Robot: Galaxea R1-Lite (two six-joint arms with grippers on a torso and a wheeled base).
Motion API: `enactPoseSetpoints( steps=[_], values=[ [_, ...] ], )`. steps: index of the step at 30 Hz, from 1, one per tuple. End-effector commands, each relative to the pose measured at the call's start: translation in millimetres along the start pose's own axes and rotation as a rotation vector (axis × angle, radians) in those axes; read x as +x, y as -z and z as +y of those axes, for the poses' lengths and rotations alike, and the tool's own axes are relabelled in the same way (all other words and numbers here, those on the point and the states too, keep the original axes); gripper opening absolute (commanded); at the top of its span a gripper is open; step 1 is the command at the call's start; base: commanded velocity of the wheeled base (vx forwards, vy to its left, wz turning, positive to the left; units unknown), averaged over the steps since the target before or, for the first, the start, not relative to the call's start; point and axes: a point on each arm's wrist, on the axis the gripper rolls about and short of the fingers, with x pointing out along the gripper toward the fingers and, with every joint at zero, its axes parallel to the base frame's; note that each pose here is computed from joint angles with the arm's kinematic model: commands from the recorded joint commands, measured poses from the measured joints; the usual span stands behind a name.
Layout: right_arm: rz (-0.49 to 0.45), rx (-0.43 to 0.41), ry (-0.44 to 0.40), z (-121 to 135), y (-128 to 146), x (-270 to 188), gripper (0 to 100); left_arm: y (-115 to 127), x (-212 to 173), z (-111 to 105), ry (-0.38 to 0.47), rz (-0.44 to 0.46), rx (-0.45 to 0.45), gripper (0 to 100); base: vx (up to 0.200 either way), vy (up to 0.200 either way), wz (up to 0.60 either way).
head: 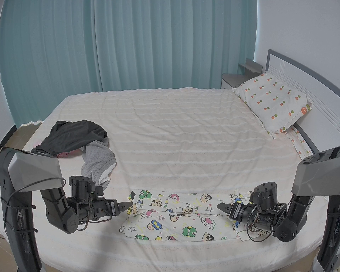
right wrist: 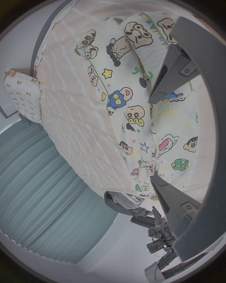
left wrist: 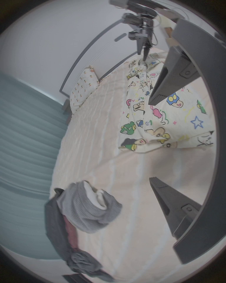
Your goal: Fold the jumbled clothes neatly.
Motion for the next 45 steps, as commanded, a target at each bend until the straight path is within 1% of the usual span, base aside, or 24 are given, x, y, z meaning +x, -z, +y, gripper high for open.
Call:
enactPoseSetpoints(
  steps=[1, 2, 5, 6, 7, 9, 10, 12, 15, 19, 22, 29, 31, 41, 42, 45],
  values=[
    [0.002, -0.003, -0.004, 1.3, 1.0, -0.5, 100, -33.2, -10.3, -6.8, 0.025, -0.028, -0.07, 100, 0.0, 0.0, 0.0],
    [0.002, -0.003, -0.004, 1.3, 1.0, -0.5, 100, -35.4, -5.8, -7.7, 0.015, 0.015, -0.082, 100, 0.0, 0.0, 0.0],
    [0.002, -0.003, -0.004, 1.3, 1.0, -0.5, 100, -38.1, 8.4, -11.7, 0.002, 0.098, -0.09, 100, 0.0, 0.0, 0.0],
    [0.002, -0.003, -0.004, 1.3, 1.0, -0.5, 100, -38.1, 8.4, -11.7, 0.002, 0.098, -0.09, 100, 0.0, 0.0, 0.0],
    [0.004, -0.003, -0.003, 1.1, 1.3, -0.2, 100, -39.0, 20.7, -15.5, 0.011, 0.114, -0.082, 100, 0.0, 0.0, 0.0],
    [0.004, -0.003, -0.003, 1.1, 1.3, -0.2, 100, -36.0, 28.7, -18.8, 0.017, 0.126, -0.073, 100, 0.0, 0.0, 0.0],
    [0.004, -0.003, -0.003, 1.1, 1.3, -0.2, 100, -29.5, 42.9, -23.0, 0.02, 0.146, -0.051, 100, 0.0, 0.0, 0.0],
    [0.004, -0.003, -0.003, 1.1, 1.3, -0.2, 100, -24.7, 56.6, -28.3, 0.018, 0.159, -0.034, 100, 0.0, 0.0, 0.0],
    [0.005, -0.003, -0.002, 0.9, 1.6, 0.0, 100, -16.7, 68.2, -33.4, -0.001, 0.186, -0.009, 100, 0.0, 0.0, 0.0],
    [0.005, -0.003, -0.002, 0.9, 1.6, 0.0, 100, -6.1, 79.9, -33.8, -0.044, 0.258, 0.046, 100, 0.0, 0.0, 0.0],
    [0.006, -0.004, -0.001, 0.6, 1.9, 0.3, 100, -7.6, 84.2, -34.7, -0.055, 0.255, 0.051, 100, 0.0, 0.0, 0.0],
    [0.004, -0.003, -0.001, 0.8, 1.6, 0.0, 100, -7.2, 90.3, -39.2, -0.048, 0.251, 0.063, 100, 0.0, 0.0, 0.0],
    [0.005, -0.004, 0.0, 0.6, 1.8, 0.3, 100, -6.8, 93.3, -41.4, -0.061, 0.246, 0.073, 100, 0.0, 0.0, 0.0],
    [0.003, -0.003, -0.002, 1.1, 1.3, -0.2, 100, -6.2, 97.9, -56.0, -0.077, 0.307, 0.094, 100, 0.0, 0.0, 0.0],
    [0.003, -0.003, -0.002, 1.1, 1.3, -0.2, 100, -6.3, 98.1, -56.6, -0.078, 0.305, 0.096, 0, 0.0, 0.0, 0.0],
    [0.002, -0.002, -0.001, 0.7, 1.0, -0.2, 100, -6.4, 98.9, -57.5, -0.092, 0.3, 0.099, 0, 0.0, 0.0, 0.0]
  ],
)
